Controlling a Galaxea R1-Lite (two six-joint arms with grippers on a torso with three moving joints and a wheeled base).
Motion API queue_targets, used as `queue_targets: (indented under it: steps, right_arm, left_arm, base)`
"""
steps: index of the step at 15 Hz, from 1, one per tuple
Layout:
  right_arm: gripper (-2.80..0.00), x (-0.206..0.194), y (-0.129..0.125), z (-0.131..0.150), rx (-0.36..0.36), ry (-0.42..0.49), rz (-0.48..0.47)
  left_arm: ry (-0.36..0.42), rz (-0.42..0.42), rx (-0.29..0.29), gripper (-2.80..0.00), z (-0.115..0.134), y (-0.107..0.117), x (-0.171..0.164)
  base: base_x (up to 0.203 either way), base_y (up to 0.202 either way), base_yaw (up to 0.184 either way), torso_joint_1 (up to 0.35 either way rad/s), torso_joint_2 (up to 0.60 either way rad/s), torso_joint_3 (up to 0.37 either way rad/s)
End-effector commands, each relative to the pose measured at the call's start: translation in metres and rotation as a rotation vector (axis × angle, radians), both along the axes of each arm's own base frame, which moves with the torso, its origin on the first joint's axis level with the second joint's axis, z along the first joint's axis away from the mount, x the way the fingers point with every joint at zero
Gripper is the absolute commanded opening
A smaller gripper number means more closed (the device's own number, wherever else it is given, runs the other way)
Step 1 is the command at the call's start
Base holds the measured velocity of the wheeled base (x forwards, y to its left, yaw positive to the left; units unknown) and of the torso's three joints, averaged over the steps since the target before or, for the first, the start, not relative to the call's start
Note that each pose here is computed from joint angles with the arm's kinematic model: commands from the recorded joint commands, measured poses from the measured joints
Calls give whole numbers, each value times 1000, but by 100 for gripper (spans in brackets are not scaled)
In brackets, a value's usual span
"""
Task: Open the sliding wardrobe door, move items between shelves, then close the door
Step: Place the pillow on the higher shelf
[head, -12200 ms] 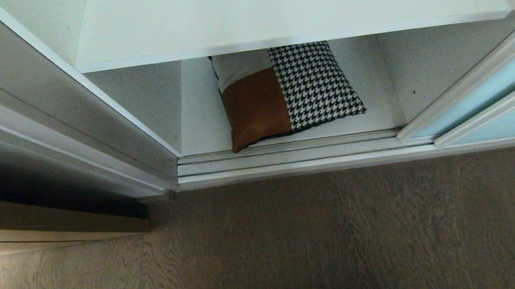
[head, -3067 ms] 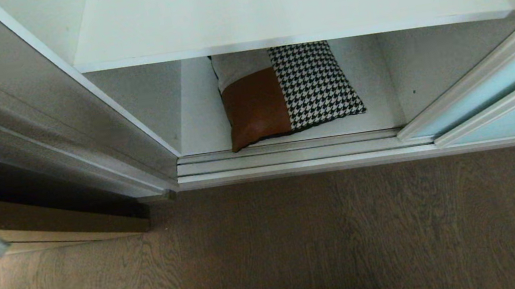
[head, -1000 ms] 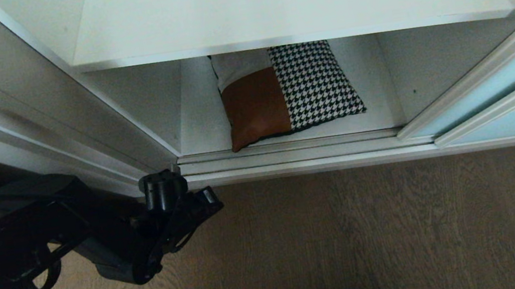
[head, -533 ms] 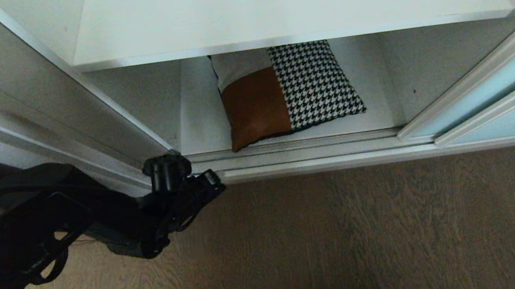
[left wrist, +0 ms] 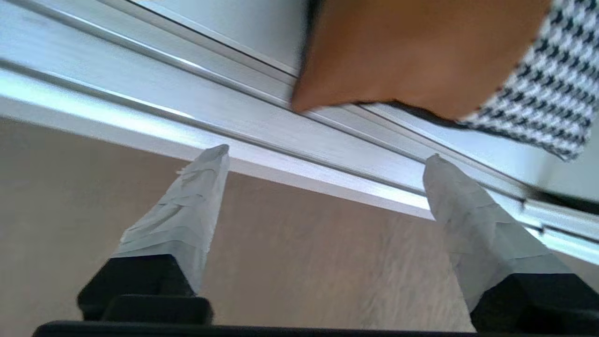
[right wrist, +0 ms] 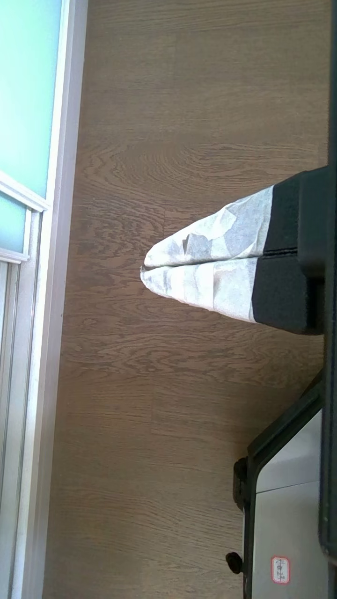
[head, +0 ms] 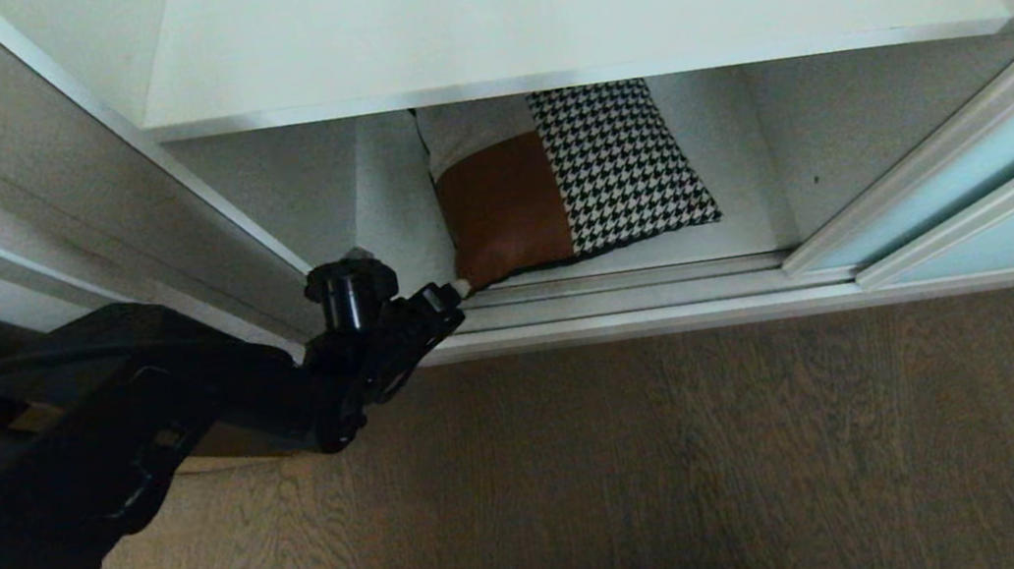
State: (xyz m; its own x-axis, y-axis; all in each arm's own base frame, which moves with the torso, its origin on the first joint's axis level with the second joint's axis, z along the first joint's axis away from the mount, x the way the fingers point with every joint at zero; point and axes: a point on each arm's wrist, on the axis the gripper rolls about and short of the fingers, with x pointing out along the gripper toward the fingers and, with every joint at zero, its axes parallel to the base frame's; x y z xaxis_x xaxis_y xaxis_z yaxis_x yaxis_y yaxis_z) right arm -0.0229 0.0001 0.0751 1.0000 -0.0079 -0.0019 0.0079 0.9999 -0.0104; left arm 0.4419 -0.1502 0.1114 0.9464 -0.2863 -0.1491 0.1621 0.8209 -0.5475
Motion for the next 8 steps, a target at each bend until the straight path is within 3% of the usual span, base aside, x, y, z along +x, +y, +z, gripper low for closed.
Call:
queue_targets:
  steps: [1,4,8]
  right_arm:
    - [-280,0,0,0,0,1,0]
    - [-280,0,0,0,0,1,0]
    - [-280,0,0,0,0,1,0]
  left_arm:
    - [24,-37,4,0,-23,-21,9]
    - [66,-68,29,0,-46,-38,14]
    - [44,-65,33,0,-44,-42,25]
  base:
    - [0,0,0,0,0,0]
    - [0,0,0,0,0,0]
    - [0,0,0,0,0,0]
